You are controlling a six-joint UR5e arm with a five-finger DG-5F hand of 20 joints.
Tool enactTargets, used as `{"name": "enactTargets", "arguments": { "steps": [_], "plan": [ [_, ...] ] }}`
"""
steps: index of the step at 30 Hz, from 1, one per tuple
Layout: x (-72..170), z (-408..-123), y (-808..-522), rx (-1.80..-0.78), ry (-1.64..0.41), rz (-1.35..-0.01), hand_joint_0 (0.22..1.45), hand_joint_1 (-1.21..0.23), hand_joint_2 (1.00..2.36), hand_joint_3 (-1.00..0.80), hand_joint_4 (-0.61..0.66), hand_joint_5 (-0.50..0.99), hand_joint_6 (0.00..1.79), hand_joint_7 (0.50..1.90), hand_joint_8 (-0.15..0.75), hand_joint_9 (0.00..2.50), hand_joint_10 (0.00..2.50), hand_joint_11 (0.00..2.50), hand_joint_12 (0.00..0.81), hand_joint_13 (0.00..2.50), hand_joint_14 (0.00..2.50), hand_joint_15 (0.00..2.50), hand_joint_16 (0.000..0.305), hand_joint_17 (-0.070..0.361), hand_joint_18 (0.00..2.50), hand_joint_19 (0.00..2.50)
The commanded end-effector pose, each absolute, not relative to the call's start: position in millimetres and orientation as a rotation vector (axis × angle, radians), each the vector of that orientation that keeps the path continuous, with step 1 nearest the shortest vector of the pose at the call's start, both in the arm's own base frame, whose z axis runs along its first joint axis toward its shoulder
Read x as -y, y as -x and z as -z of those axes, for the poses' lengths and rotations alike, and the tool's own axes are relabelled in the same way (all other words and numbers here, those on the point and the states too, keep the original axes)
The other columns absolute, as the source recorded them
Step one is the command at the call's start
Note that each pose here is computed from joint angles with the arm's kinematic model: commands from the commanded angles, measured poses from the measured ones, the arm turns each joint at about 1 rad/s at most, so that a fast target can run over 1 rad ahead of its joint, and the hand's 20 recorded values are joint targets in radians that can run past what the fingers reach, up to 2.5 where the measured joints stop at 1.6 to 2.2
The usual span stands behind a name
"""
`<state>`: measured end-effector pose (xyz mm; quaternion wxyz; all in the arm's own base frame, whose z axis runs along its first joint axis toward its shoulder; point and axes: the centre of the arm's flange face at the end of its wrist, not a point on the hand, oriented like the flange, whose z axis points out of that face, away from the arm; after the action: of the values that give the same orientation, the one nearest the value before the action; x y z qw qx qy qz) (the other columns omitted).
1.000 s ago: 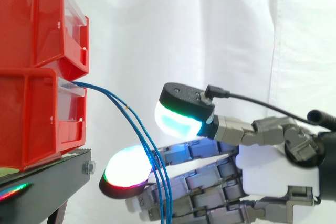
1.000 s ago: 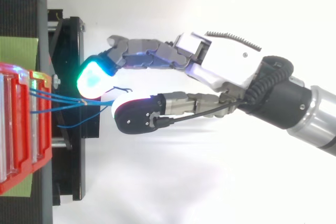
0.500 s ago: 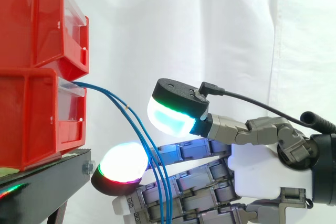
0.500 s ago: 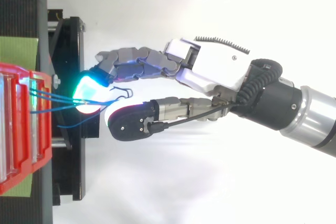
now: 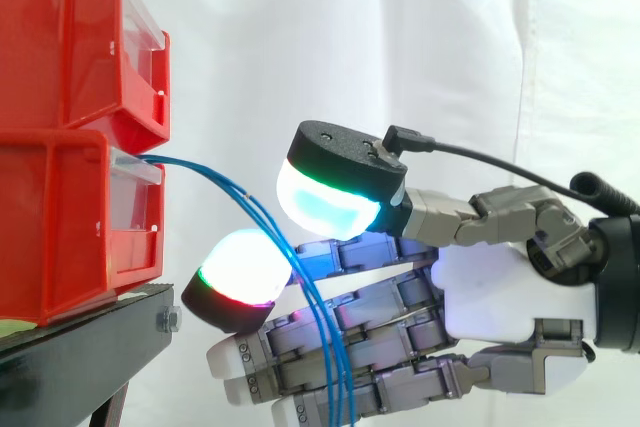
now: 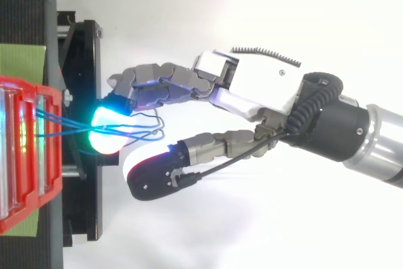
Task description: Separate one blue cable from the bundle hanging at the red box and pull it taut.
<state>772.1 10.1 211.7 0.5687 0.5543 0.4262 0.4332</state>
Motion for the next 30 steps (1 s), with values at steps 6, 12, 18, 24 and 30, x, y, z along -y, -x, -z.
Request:
{"name": "enactTargets", "arguments": {
  "steps": [6,12,18,24,30],
  "plan": [
    [-9,-231,-765,-1.024,-1.31,-1.005,0.59,-0.67,1.01,-0.43,0.26,-0.11,0.5,1.22,0.332,0.55,0.0,0.16,0.298,0.43,0.0,0.05,0.032,0.072,0.3,0.06],
    [-7,-237,-763,-1.023,-1.311,-1.001,0.58,-0.51,1.0,-0.49,0.25,-0.11,0.56,1.16,0.343,0.57,0.0,0.18,0.3,0.44,0.0,0.06,0.032,0.073,0.3,0.08],
    [-5,-238,-763,-1.021,-1.313,-0.999,0.62,-0.54,1.01,-0.41,0.22,-0.13,0.71,1.0,0.346,0.61,0.0,0.21,0.295,0.46,0.0,0.06,0.031,0.07,0.33,0.07],
    [0,-252,-768,-1.009,-1.312,-0.998,0.62,-0.73,1.02,-0.17,0.2,-0.19,0.88,0.98,0.353,0.61,0.01,0.29,0.306,0.46,0.0,0.07,0.032,0.073,0.35,0.05],
    [3,-259,-769,-1.027,-1.322,-0.981,0.68,-0.89,1.01,-0.22,0.17,-0.2,0.94,0.93,0.349,0.62,0.01,0.36,0.31,0.46,0.0,0.08,0.032,0.073,0.35,0.06]
  ]
}}
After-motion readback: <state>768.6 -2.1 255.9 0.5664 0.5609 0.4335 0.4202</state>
